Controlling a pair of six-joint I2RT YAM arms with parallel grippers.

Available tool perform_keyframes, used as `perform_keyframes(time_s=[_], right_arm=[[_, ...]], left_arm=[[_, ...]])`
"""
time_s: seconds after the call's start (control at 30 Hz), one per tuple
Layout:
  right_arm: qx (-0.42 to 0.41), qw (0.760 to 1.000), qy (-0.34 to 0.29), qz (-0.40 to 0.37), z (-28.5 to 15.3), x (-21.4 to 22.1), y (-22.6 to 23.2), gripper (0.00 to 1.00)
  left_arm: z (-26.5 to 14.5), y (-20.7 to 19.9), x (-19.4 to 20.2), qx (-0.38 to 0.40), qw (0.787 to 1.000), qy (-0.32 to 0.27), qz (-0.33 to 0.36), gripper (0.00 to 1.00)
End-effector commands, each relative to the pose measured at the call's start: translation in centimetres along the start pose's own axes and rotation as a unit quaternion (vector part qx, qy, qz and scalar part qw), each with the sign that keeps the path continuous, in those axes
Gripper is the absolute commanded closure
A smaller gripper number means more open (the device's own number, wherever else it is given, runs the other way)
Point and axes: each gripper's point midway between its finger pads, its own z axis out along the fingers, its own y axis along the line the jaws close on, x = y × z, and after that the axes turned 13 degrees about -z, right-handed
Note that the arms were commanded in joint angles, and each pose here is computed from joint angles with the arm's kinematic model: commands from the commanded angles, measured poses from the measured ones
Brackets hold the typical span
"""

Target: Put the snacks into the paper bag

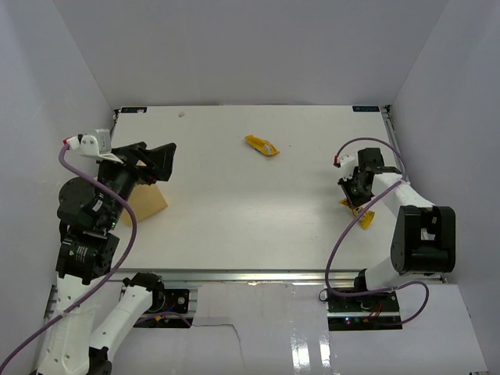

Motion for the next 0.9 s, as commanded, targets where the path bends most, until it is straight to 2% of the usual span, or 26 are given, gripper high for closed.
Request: perform_keyframes(time_s=[0.0,0.03,0.07,0.13,0.17,0.3,0.33,0.4,0.43,0.47,0.5,0.6,0.67,0.7,0.77,0.8,0.87], right_arm=[[-0.148,0.969,-0.175,-0.088,-4.5,-6.1,4.8,0.82],[-0.182,0.956,-0.200,-0.117,-5.5,-6.7,6.0,0.82],[-0.232,0.930,-0.253,-0.132,-7.2,-8.4,7.9,0.81],[-0.264,0.899,-0.302,-0.179,-9.4,-11.2,9.6,0.81],[-0.289,0.874,-0.335,-0.198,-10.8,-12.6,11.0,0.81],[-0.312,0.796,-0.407,-0.322,-14.8,-18.7,16.5,0.82],[-0.315,0.761,-0.435,-0.364,-17.3,-21.2,19.1,0.82],[-0.330,0.734,-0.457,-0.378,-18.7,-24.6,21.9,0.82],[-0.326,0.702,-0.490,-0.401,-22.2,-27.4,24.1,0.82],[-0.337,0.697,-0.491,-0.399,-21.9,-29.1,25.6,0.82],[-0.343,0.693,-0.509,-0.378,-23.4,-31.4,26.5,0.82],[-0.359,0.653,-0.566,-0.352,-29.0,-36.9,31.4,0.83],[-0.342,0.646,-0.600,-0.325,-31.2,-40.2,32.9,0.83],[-0.350,0.631,-0.622,-0.305,-33.5,-41.1,34.7,0.84],[-0.335,0.627,-0.648,-0.272,-34.7,-43.1,36.0,0.84],[-0.334,0.598,-0.681,-0.261,-37.8,-43.6,37.2,0.84],[-0.321,0.589,-0.705,-0.229,-38.9,-44.8,38.0,0.84]], left_arm=[[-0.4,-2.5,-2.2,0.040,0.999,-0.019,-0.004,0.02],[-0.5,-2.9,-2.7,0.046,0.999,-0.025,-0.006,0.02],[-0.5,-3.2,-3.0,0.051,0.998,-0.028,-0.008,0.02],[-0.5,-4.3,-4.1,0.069,0.997,-0.040,-0.014,0.02],[-0.6,-4.9,-4.7,0.079,0.995,-0.051,-0.017,0.02],[-0.9,-6.9,-6.9,0.110,0.991,-0.075,-0.024,0.02],[-1.0,-7.2,-7.4,0.114,0.990,-0.081,-0.025,0.02],[-1.3,-8.1,-8.7,0.125,0.987,-0.096,-0.026,0.02],[-1.5,-8.4,-9.2,0.128,0.986,-0.102,-0.030,0.02],[-1.7,-8.8,-9.8,0.134,0.984,-0.111,-0.032,0.02],[-2.2,-9.3,-10.4,0.141,0.982,-0.120,-0.032,0.02],[-3.1,-10.0,-11.5,0.152,0.978,-0.140,-0.038,0.02],[-3.4,-10.2,-11.9,0.154,0.976,-0.148,-0.045,0.02],[-3.8,-10.2,-12.2,0.154,0.975,-0.153,-0.048,0.02],[-4.2,-10.4,-12.4,0.157,0.973,-0.157,-0.054,0.02],[-4.6,-10.5,-12.6,0.160,0.972,-0.161,-0.056,0.02],[-5.0,-10.6,-12.7,0.161,0.971,-0.165,-0.058,0.02]])
